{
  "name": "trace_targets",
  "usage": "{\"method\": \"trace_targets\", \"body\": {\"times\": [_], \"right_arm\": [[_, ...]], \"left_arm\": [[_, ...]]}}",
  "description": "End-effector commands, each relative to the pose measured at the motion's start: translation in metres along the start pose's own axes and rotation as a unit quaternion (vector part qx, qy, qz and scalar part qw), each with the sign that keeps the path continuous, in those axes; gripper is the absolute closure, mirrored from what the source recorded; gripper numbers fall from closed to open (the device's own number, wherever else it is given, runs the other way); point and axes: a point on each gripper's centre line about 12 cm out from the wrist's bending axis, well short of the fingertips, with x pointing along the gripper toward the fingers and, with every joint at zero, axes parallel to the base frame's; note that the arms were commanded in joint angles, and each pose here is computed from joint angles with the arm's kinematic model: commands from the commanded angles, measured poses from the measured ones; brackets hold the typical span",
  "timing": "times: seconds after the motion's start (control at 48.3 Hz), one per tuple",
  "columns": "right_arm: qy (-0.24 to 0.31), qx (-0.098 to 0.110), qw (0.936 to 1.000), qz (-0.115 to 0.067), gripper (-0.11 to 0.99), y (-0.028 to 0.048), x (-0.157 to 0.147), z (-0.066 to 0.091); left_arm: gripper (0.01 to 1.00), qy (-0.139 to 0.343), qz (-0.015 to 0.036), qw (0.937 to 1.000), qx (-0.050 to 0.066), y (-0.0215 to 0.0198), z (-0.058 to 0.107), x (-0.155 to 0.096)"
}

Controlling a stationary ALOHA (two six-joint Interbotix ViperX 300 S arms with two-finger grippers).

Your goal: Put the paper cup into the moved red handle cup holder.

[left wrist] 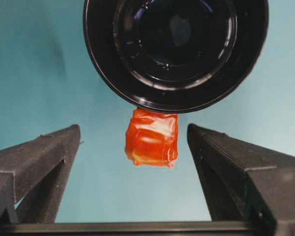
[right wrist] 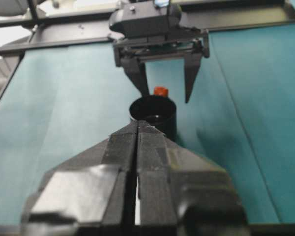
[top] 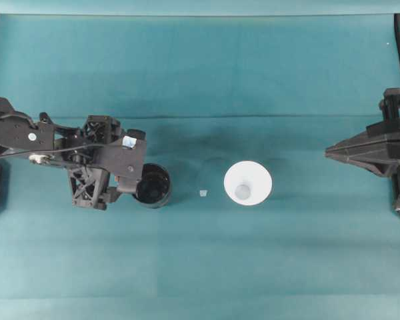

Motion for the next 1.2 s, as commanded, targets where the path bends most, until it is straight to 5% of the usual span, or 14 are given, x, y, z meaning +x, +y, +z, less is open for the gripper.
{"method": "trace_targets", "body": {"times": [0.0,0.642,0.745,0.932,1.18], "right_arm": [[-0.008,0.005,1.0,0.002,0.99,0.001,0.001,0.007],[-0.009,0.005,0.9999,0.002,0.99,0.0011,0.001,0.007],[-0.008,0.006,0.9999,0.002,0.99,0.001,0.001,0.007],[-0.008,0.005,1.0,0.002,0.99,0.001,0.001,0.007],[-0.008,0.005,1.0,0.002,0.99,0.001,0.001,0.006]], "left_arm": [[0.052,-0.012,0.0031,0.9999,0.001,0.0014,0.007,-0.003],[0.122,-0.012,0.0011,0.9999,0.004,-0.0005,0.01,-0.001],[0.24,-0.013,-0.0006,0.9999,0.007,-0.0027,0.011,0.0],[0.72,-0.014,-0.006,0.9997,0.018,-0.0099,0.013,0.0],[0.737,-0.016,-0.0064,0.9997,0.019,-0.0105,0.015,0.0]]}}
